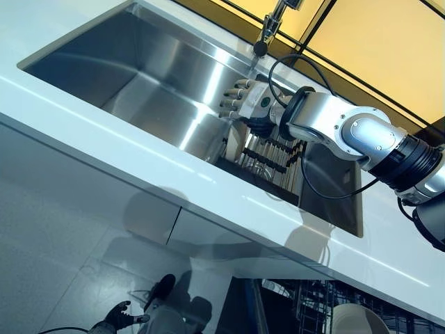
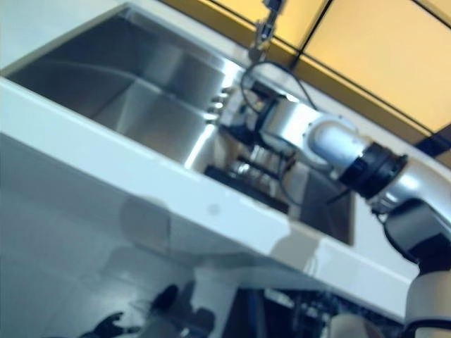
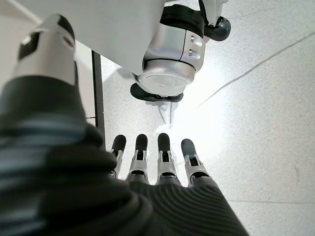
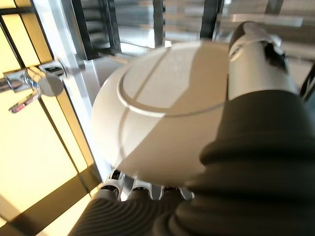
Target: Take plates into dishwasher
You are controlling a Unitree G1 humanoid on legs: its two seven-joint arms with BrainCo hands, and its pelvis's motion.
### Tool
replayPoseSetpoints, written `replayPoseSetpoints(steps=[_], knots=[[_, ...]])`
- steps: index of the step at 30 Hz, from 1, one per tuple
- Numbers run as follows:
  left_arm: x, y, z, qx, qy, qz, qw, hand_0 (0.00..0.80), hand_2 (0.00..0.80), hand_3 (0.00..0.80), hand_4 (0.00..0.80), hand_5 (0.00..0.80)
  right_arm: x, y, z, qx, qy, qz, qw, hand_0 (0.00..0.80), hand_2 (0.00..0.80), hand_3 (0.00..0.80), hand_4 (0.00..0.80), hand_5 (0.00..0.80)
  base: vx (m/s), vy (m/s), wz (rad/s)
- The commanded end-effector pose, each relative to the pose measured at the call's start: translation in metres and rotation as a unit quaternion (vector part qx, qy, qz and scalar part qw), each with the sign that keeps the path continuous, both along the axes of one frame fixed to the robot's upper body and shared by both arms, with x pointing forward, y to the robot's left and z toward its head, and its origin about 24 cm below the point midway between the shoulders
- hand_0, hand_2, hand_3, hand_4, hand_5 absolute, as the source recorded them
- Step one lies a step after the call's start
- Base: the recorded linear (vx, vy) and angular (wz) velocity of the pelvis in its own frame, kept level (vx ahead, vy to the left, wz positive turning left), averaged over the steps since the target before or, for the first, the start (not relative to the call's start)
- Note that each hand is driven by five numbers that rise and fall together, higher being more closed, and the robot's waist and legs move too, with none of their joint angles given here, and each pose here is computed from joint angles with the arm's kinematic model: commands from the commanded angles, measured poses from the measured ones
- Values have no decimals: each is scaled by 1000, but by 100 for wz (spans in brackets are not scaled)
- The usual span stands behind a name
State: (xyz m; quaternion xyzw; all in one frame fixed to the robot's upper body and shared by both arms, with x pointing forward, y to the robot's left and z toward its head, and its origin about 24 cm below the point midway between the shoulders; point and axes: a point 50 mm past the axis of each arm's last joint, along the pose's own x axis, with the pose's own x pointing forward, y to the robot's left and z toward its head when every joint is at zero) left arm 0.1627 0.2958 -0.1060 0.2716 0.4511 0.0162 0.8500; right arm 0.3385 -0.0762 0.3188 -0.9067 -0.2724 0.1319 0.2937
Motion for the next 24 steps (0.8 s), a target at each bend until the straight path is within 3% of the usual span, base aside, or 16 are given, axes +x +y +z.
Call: replayPoseSetpoints(steps=[1,2,3,24], knots=[[-3,5,2,-6,-20,24,999,0,0,0,0,0,6,-12,0,-35,-10,-34,999,452,452,452,452,452,-13,4,-5],[-3,4,2,-7,-21,25,999,0,0,0,0,0,6,-12,-3,-45,-10,-35,998,740,740,740,740,740,-13,13,-6],[-3,3,1,-8,-22,26,999,0,0,0,0,0,7,-12,-4,-55,-14,-37,998,800,800,800,800,800,-12,16,-6],[-14,0,-5,4,-11,27,1000,0,0,0,0,0,9,-30,10,-17,-59,-38,997,800,800,800,800,800,4,-2,-2]])
